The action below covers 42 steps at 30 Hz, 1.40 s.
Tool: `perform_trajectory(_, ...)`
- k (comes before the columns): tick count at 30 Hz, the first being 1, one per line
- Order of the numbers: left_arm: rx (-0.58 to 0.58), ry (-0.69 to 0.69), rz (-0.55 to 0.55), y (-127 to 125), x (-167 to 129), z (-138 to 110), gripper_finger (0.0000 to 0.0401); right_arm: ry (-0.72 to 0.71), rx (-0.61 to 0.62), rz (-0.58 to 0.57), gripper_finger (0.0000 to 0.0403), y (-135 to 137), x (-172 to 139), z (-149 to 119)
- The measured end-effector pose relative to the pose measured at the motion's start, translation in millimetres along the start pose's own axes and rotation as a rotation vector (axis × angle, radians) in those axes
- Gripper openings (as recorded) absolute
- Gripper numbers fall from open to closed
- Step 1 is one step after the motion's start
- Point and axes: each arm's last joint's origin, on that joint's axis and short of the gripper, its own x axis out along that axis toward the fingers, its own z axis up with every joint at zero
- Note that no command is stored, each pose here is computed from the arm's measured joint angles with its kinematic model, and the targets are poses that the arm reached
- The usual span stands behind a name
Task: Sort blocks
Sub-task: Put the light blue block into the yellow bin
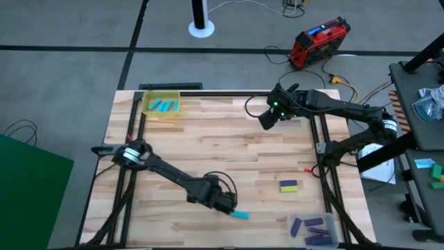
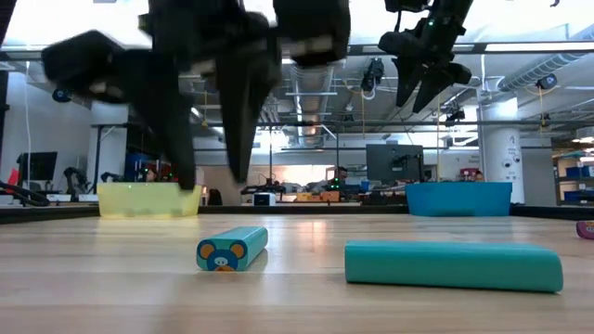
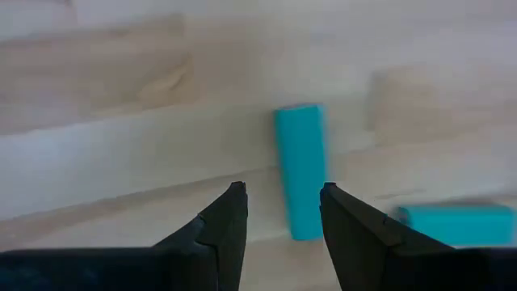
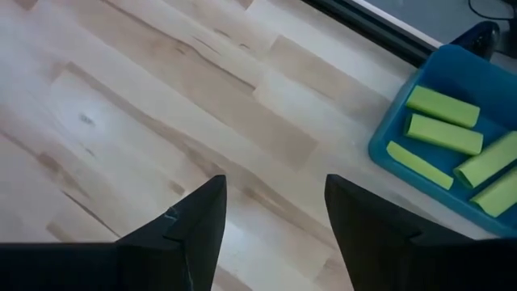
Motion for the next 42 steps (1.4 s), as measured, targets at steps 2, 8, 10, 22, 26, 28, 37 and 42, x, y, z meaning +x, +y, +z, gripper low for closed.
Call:
perform_trajectory(2, 0.005, 0.02, 0.015, -2.7, 7.9, -1.2, 0.014, 0.001, 0.0, 0.0, 0.0202, 0.0, 0.0, -0.1)
perform_trajectory(8, 0.029, 0.025, -0.026, -8.8, 13.5, -2.4, 0.0176, 0.006, -0.002, 0.005, 0.0201, 0.4, -0.1, -0.6)
perform_trajectory(10, 0.026, -0.001, -0.034, -9.2, 13.1, -1.2, 0.0192, 0.008, -0.002, 0.005, 0.0201, 0.4, 0.0, -0.8)
perform_trajectory(22, 0.04, -0.035, -0.046, -5.0, 29.2, 6.5, 0.0219, 0.01, -0.006, 0.004, 0.0201, 0.3, 0.2, -1.0)
perform_trajectory(26, 0.034, -0.013, -0.059, -1.0, 41.3, 6.6, 0.0206, 0.009, -0.006, 0.004, 0.0201, 0.3, 0.2, -1.0)
perform_trajectory(28, 0.033, -0.005, -0.074, -0.1, 44.1, 6.2, 0.02, 0.009, -0.006, 0.004, 0.0201, 0.3, 0.2, -1.0)
perform_trajectory(37, 0.068, -0.027, -0.044, 12.6, 56.4, 7.8, 0.0167, 0.013, -0.007, 0.002, 0.0201, 0.1, 1.0, -1.6)
perform_trajectory(42, 0.117, -0.039, -0.032, 14.1, 58.1, 7.9, 0.014, 0.015, -0.007, 0.001, 0.0201, -0.1, 1.5, -2.0)
